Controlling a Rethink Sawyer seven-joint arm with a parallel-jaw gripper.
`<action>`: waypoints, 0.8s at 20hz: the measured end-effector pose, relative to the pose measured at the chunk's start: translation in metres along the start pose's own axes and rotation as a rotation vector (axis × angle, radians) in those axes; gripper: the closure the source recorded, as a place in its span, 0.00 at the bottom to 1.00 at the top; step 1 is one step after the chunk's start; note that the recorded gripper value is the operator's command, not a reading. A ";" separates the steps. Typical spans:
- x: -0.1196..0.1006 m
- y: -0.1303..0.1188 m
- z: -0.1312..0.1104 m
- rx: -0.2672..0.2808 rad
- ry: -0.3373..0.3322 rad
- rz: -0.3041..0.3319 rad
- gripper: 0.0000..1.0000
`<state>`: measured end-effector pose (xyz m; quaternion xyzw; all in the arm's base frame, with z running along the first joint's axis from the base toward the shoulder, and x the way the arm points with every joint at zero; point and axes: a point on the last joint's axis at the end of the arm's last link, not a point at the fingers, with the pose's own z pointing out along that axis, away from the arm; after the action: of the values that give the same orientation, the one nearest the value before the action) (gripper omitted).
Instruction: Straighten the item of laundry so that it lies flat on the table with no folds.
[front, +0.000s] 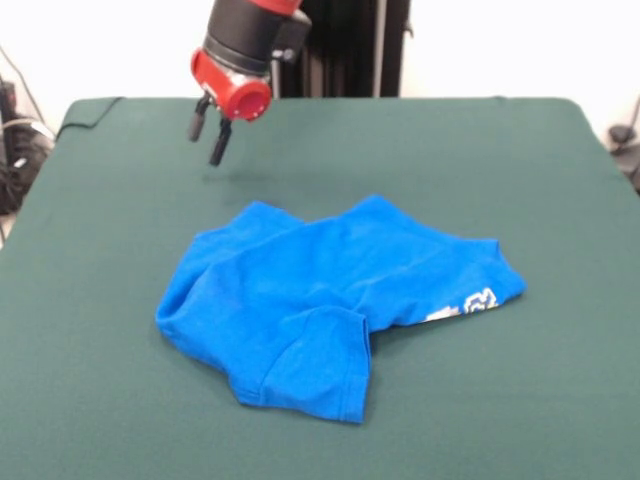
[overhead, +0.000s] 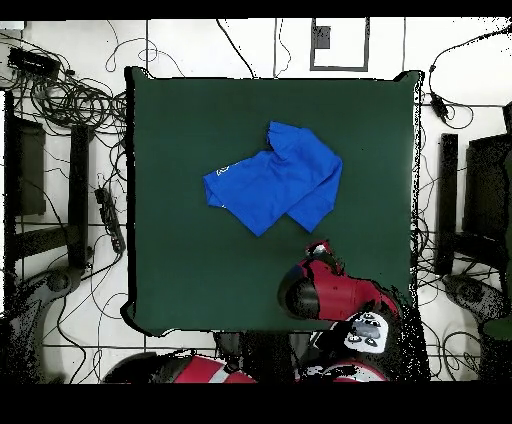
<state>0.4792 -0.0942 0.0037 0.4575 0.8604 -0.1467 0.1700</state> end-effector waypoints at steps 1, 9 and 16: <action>0.000 0.003 -0.003 -0.003 0.000 -0.001 0.00; 0.009 0.017 -0.006 -0.025 0.002 -0.025 0.00; 0.012 0.038 -0.009 -0.058 -0.010 -0.051 0.00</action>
<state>0.5028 -0.0612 0.0028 0.4293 0.8749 -0.1282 0.1839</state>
